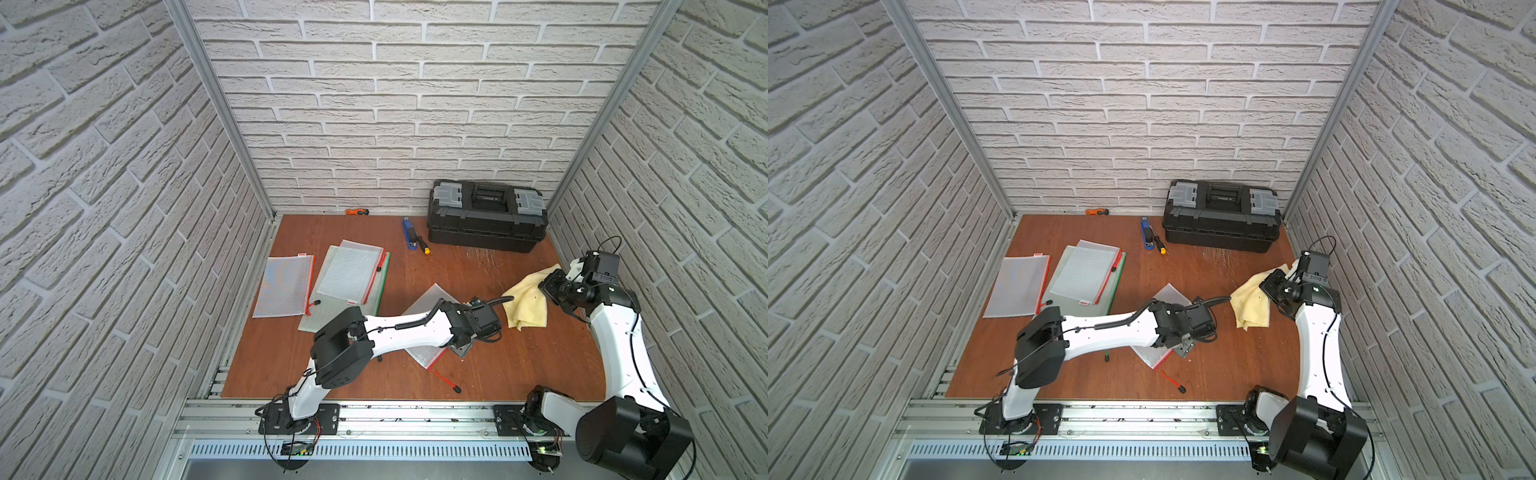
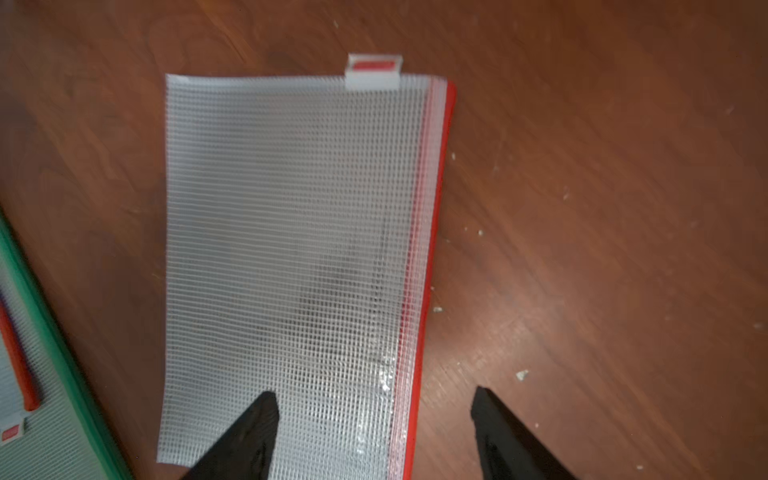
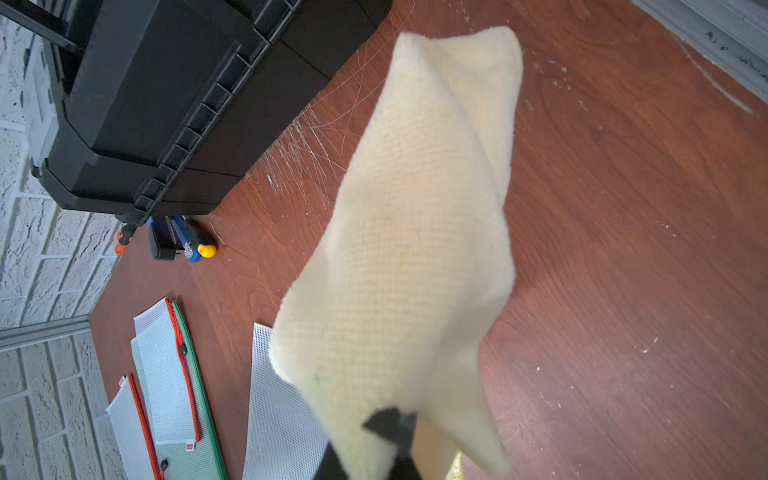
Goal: Wipe the document bag
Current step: Adjust the document bag at the center of the board.
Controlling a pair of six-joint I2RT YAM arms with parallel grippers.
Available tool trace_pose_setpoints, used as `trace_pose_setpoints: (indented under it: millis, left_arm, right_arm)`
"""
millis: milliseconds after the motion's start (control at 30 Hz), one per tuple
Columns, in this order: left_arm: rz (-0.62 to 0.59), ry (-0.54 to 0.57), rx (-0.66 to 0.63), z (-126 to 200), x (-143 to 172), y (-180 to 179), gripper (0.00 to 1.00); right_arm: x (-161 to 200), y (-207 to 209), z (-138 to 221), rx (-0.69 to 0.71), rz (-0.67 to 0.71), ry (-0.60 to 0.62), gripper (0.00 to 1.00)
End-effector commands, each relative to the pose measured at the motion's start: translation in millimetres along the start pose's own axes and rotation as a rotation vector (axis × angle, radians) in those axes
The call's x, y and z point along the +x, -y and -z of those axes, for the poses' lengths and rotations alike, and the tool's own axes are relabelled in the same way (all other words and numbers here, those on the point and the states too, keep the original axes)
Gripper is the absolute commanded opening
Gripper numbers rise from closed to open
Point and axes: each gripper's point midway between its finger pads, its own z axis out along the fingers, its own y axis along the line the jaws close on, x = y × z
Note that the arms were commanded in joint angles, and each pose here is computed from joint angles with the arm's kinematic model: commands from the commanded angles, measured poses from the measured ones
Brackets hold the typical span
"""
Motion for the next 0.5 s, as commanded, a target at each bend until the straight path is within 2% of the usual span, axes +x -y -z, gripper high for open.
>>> trace_pose_setpoints:
  millis: [0, 100, 167, 267, 467]
  left_arm:
    - [-0.047, -0.038, 0.003, 6, 2, 0, 0.73]
    - [-0.06, -0.059, 0.015, -4, 4, 6, 0.71]
    - [-0.074, -0.083, 0.005, -14, 8, 8, 0.63]
    - [-0.096, -0.12, 0.015, -27, 15, 14, 0.59]
    - [-0.116, -0.154, 0.026, -40, 23, 21, 0.6]
  right_arm:
    - [0, -8, 7, -0.046, 0.001, 0.015, 0.02]
    - [2, -9, 5, -0.059, -0.009, 0.006, 0.02]
    - [3, -10, 4, -0.067, -0.012, -0.002, 0.02]
    - [4, -11, 4, -0.077, 0.003, -0.011, 0.02]
    - [5, -14, 5, -0.092, 0.007, -0.018, 0.02]
